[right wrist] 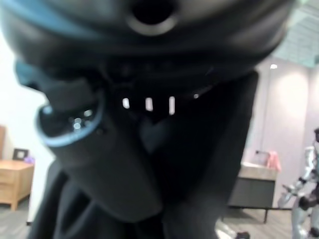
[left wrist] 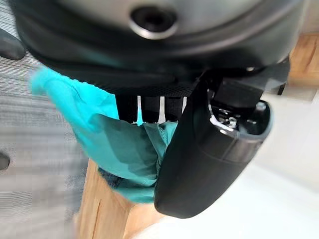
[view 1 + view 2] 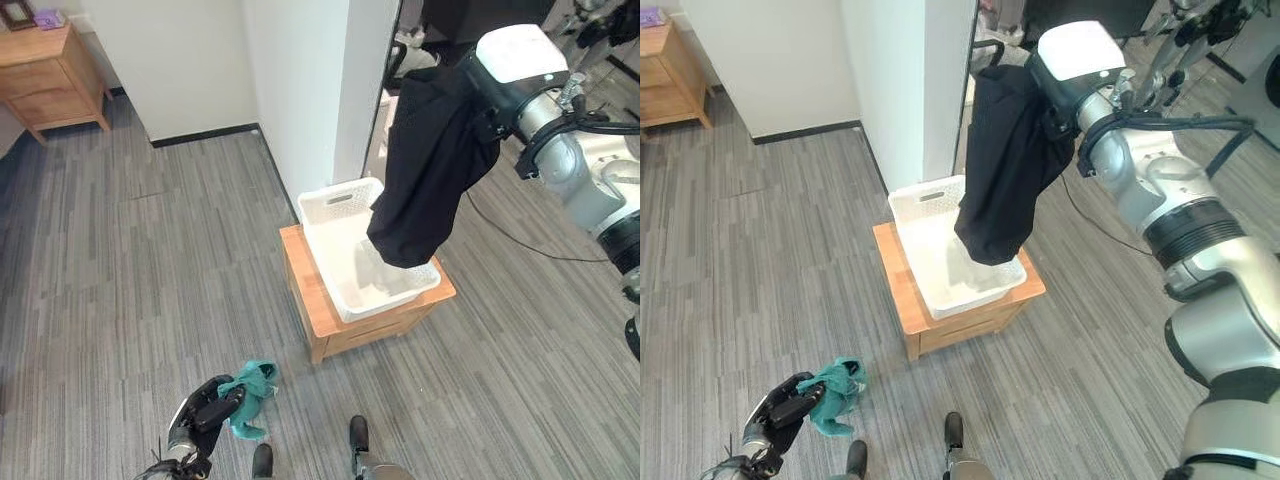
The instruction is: Pick up bed clothes into laundry basket.
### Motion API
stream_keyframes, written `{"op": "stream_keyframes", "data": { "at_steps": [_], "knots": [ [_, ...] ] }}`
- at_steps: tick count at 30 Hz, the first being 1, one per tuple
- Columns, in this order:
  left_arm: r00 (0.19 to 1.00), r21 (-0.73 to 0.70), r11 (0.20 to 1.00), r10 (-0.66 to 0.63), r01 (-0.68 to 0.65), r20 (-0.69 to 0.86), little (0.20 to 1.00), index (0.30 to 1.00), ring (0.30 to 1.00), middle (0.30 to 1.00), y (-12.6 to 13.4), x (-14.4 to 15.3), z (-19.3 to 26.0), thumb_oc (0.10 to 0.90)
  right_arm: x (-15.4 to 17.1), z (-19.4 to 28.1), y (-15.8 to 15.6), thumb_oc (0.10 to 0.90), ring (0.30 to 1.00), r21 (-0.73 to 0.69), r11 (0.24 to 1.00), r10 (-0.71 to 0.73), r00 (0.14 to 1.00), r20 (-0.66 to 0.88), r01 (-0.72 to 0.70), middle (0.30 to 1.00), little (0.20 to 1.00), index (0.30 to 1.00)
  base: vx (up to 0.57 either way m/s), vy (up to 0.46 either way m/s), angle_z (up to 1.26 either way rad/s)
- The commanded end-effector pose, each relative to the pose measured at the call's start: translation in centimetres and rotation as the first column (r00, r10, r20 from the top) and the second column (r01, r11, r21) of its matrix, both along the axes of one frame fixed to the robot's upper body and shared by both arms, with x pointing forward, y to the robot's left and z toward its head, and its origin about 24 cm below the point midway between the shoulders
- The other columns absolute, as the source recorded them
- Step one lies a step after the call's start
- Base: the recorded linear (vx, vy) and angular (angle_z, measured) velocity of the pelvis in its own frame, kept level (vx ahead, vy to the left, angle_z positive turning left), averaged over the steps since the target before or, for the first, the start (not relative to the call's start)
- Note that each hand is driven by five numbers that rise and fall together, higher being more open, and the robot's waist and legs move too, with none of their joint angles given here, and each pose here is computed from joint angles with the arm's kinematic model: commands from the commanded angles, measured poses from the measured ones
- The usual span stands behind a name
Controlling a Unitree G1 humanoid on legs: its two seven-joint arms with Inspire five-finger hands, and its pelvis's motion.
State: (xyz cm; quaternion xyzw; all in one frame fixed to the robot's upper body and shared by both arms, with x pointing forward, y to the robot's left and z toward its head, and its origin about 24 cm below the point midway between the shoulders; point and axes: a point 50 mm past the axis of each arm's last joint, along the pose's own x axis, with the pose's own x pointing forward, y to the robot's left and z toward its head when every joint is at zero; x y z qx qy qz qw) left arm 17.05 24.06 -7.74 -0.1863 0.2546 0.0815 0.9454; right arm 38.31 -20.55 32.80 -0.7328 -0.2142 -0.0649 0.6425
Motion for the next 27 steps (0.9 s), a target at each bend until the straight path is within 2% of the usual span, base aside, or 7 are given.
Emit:
{"op": "stream_keyframes", "data": {
  "at_steps": [1,5,10,21,25,26,27],
  "knots": [
    [0.957,0.092,0.992,-0.107,0.085,0.268,0.300,0.300,0.300,0.300,0.1,4.2,5.3,0.400,-1.2,7.6,0.7,0.400,0.300,0.118,0.993,-0.033,0.965,0.259,0.002,0.300,0.300,0.300,-0.01,-0.005,-0.24],
    [0.956,0.090,0.993,-0.099,0.077,0.275,0.300,0.300,0.300,0.300,-0.1,4.6,5.3,0.400,0.5,4.8,0.3,0.400,0.300,0.180,0.983,-0.062,0.983,0.175,0.030,0.300,0.300,0.300,0.00,-0.003,-0.03],
    [0.952,0.098,0.992,-0.107,0.082,0.288,0.300,0.300,0.300,0.300,-0.6,5.6,5.5,0.400,1.7,2.0,1.4,0.400,0.300,0.223,0.975,-0.038,0.995,0.091,0.017,0.300,0.300,0.300,0.00,0.000,0.00],
    [0.959,0.125,0.990,-0.102,0.071,0.263,0.300,0.300,0.300,0.300,-0.6,6.0,5.1,0.400,2.5,-0.1,0.6,0.400,0.300,0.261,0.963,-0.078,0.997,0.021,0.070,0.300,0.300,0.300,-0.02,-0.025,0.04],
    [0.959,0.138,0.988,-0.105,0.071,0.262,0.300,0.300,0.300,0.300,-0.7,6.5,5.2,0.400,3.0,-1.5,2.1,0.400,0.300,0.272,0.961,-0.046,0.999,-0.017,0.049,0.300,0.300,0.300,-0.03,-0.019,-0.09],
    [0.959,0.137,0.988,-0.105,0.070,0.263,0.300,0.300,0.300,0.300,-0.8,6.7,5.2,0.400,3.2,-2.0,2.4,0.513,0.469,0.280,0.959,-0.039,0.999,-0.030,0.046,0.469,0.469,0.469,-0.01,-0.015,-0.10],
    [0.959,0.138,0.988,-0.105,0.070,0.263,0.300,0.300,0.300,0.300,-0.8,6.7,5.2,0.400,3.2,-2.0,2.4,0.513,0.469,0.280,0.959,-0.039,0.999,-0.030,0.046,0.469,0.469,0.469,-0.02,-0.009,-0.06]
  ]
}}
